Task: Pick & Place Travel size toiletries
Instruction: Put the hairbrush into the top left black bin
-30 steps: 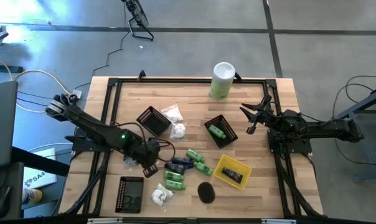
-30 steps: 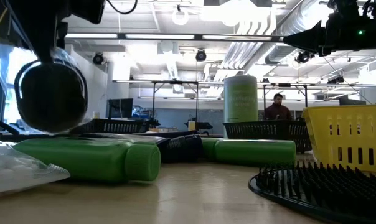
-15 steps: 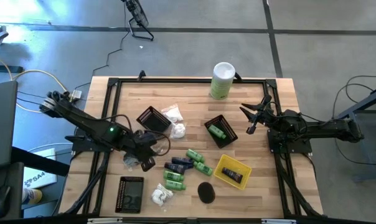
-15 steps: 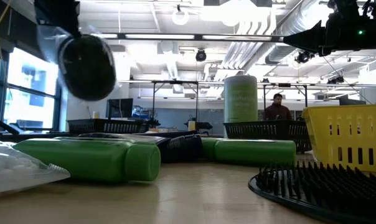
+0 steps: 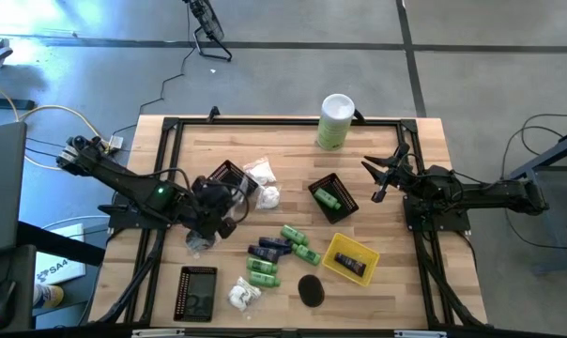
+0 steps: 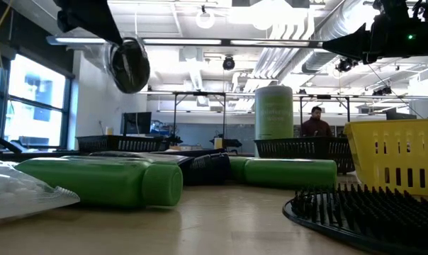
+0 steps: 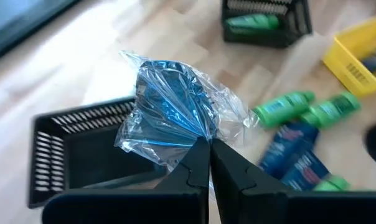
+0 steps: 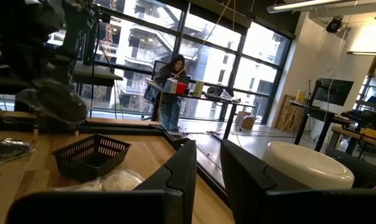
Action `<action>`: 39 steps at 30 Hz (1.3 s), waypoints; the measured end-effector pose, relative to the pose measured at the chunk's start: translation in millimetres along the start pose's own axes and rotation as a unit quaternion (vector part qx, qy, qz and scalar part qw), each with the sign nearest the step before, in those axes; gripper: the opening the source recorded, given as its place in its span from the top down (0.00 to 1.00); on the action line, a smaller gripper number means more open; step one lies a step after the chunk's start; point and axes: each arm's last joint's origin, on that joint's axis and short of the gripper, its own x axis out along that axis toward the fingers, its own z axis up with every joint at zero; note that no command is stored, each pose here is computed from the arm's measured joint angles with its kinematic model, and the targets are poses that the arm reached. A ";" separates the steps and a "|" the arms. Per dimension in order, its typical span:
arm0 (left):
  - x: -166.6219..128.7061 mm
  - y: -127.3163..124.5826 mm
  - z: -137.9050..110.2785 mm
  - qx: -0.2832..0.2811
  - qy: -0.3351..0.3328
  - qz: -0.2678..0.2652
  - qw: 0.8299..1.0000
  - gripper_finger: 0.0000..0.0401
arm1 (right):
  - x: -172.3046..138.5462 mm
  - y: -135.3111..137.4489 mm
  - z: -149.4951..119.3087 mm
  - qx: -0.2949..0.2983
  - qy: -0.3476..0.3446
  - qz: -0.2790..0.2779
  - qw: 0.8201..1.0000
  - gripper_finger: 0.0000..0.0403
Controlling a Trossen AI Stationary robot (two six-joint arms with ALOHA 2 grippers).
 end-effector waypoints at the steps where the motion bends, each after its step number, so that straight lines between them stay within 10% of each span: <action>1: 0.0 0.5 0.5 0.000 -0.010 0.007 1.000 1.00 | 0.0 0.0 0.0 0.000 0.000 0.000 1.000 0.84; 14: 9.0 5.3 6.9 0.005 -0.099 0.103 0.990 1.00 | 0.0 0.0 0.0 0.000 0.000 0.000 1.000 0.84; 39: 100.7 24.6 6.4 -0.026 0.040 0.252 0.967 1.00 | 0.0 0.0 0.0 0.000 0.000 0.000 1.000 0.84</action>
